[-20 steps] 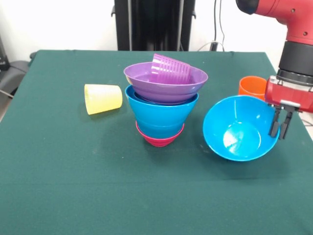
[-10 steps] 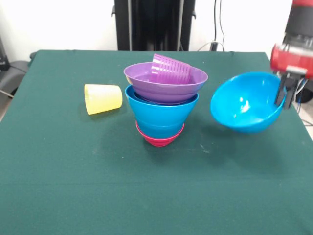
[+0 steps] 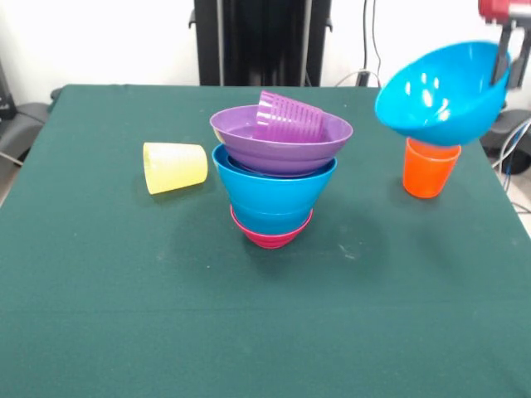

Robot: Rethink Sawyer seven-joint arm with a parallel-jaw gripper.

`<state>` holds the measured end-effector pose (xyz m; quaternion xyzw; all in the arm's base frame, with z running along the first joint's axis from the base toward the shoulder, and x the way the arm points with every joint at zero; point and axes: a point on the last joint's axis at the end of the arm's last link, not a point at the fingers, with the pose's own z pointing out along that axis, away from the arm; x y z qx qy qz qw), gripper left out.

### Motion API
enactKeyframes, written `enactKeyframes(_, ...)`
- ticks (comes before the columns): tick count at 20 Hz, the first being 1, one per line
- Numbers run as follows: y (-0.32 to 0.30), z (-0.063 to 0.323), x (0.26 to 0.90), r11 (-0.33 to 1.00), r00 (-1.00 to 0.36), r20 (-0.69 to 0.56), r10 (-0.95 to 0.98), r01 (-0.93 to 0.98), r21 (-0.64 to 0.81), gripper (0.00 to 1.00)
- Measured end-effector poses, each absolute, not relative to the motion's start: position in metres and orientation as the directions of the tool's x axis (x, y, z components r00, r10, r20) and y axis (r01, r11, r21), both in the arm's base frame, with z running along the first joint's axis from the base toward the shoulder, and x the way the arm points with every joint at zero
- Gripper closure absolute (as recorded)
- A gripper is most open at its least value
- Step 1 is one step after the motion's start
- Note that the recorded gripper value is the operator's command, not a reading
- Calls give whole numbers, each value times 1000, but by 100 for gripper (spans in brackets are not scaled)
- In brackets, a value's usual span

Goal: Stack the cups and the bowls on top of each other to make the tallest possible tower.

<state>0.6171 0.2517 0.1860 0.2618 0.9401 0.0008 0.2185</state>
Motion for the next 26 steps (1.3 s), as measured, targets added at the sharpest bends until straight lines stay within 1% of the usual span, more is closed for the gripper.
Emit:
enactKeyframes(1, 251, 192, 615, 861, -767, -406, 498, 495, 120, 100)
enactKeyframes(2, 248, 211, 608, 855, -766, -391, 510, 502, 132, 100)
enactKeyframes(8, 238, 256, 590, 845, -771, -351, 531, 512, 155, 100)
enactKeyframes(9, 230, 269, 585, 837, -766, -342, 545, 522, 165, 100)
enactKeyframes(13, 213, 287, 576, 825, -753, -340, 563, 536, 178, 100)
enactKeyframes(19, 175, 306, 563, 805, -727, -350, 591, 563, 190, 100)
enactKeyframes(23, 141, 308, 556, 778, -704, -339, 624, 599, 190, 100)
enactKeyframes(26, 114, 301, 549, 757, -690, -320, 650, 628, 184, 100)
